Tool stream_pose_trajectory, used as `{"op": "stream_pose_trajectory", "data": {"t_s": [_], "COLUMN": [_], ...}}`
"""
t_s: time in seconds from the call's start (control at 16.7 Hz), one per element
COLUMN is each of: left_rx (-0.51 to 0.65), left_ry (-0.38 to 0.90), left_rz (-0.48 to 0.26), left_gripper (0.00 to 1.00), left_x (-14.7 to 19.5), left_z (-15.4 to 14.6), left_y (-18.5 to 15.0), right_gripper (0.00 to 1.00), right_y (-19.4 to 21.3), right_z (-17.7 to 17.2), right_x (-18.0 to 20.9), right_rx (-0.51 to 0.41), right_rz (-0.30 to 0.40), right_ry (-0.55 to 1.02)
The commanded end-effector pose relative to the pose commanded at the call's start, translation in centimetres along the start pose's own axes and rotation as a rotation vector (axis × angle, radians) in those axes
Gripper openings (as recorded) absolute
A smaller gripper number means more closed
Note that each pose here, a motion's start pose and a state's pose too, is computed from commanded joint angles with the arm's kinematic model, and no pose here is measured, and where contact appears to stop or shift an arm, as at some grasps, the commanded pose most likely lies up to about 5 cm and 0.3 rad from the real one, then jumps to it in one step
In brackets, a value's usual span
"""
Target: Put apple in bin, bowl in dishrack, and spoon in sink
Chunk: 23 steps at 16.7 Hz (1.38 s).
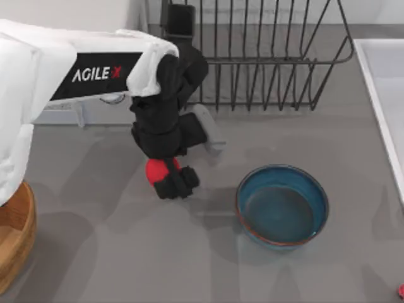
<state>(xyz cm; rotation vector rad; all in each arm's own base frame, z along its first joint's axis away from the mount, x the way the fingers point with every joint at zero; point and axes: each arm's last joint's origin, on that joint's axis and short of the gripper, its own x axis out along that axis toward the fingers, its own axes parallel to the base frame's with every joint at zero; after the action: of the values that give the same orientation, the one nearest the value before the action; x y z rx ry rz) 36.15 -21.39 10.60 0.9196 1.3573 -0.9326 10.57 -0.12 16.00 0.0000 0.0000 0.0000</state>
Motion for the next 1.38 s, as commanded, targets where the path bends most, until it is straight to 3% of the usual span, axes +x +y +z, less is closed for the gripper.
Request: {"op": "stream_pose_trajectory", "data": {"t_s": [0.24,0.3,0.9,1.38], "left_rx": [0.000,0.000,0.003,0.006], "left_ry": [0.000,0.000,-0.013,-0.005], "left_rz": [0.000,0.000,0.003,-0.005], "left_gripper": [0.02,0.00,0.00,0.00], "left_x": [0.0,0.0,-1.2,-9.9], "left_z": [0.0,0.0,0.2,0.3], "left_y": [0.0,0.0,-0.1,-0.2], "right_gripper": [1.00,1.00,1.00,1.00], "right_y": [0.0,0.0,0.0,0.0], "right_z": [0.0,0.0,0.0,0.0], "right_x": [0.0,0.0,0.0,0.0], "right_rx": [0.000,0.000,0.000,0.000], "right_rz": [0.000,0.000,0.000,0.000], "right_ry": [0.000,0.000,0.000,0.000]}}
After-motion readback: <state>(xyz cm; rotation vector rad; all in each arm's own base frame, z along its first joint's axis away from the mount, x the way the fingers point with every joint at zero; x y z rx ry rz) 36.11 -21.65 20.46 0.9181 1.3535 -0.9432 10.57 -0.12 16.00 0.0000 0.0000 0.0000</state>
